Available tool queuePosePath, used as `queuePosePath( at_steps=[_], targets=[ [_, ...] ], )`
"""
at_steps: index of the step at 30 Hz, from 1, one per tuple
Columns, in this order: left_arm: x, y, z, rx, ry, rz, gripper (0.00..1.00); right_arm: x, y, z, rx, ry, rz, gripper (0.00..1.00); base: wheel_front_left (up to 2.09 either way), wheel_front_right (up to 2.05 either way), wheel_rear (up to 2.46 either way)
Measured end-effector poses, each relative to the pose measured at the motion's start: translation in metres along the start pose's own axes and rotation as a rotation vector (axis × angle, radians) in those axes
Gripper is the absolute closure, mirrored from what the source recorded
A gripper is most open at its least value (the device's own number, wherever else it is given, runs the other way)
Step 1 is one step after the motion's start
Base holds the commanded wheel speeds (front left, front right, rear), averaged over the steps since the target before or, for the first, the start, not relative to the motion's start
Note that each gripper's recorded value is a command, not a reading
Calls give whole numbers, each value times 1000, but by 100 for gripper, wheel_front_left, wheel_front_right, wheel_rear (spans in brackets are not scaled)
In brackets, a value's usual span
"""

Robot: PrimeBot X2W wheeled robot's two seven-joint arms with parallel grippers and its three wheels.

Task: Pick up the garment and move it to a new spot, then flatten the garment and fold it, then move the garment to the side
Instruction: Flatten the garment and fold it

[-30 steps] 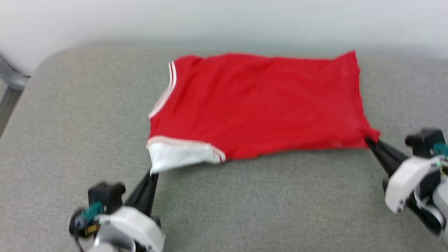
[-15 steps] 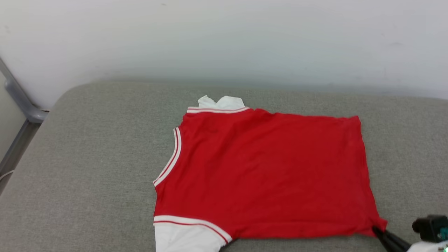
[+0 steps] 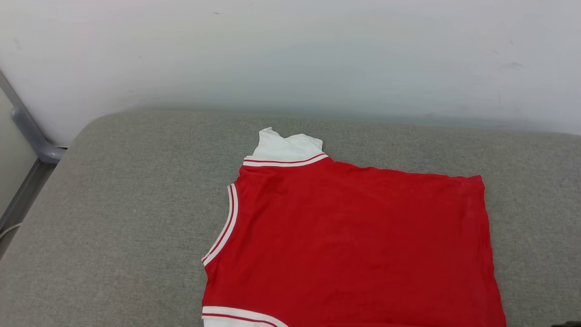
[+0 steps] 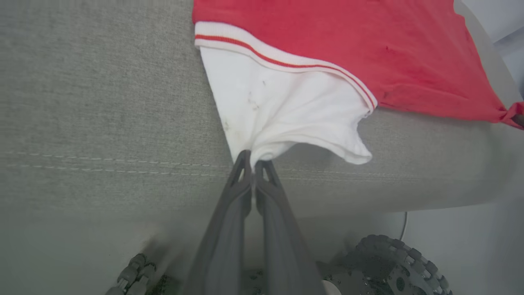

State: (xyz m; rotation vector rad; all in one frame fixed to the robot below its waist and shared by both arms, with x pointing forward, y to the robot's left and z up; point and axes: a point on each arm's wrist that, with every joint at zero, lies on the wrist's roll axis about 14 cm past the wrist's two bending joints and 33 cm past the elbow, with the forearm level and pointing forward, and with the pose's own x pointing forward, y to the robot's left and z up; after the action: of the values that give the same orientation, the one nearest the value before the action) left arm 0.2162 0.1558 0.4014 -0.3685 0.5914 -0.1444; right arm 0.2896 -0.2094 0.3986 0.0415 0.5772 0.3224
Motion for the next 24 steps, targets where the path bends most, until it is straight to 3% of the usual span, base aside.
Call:
queuePosePath(
  at_steps=[8, 24],
  targets=[
    [22, -4, 45, 109, -112, -50, 100, 4, 6, 16, 13, -18, 6, 100, 0, 0, 0],
    [104, -30, 172, 361, -266, -182, 100, 43, -7, 82, 64, -134, 8, 100, 0, 0, 0]
  ],
)
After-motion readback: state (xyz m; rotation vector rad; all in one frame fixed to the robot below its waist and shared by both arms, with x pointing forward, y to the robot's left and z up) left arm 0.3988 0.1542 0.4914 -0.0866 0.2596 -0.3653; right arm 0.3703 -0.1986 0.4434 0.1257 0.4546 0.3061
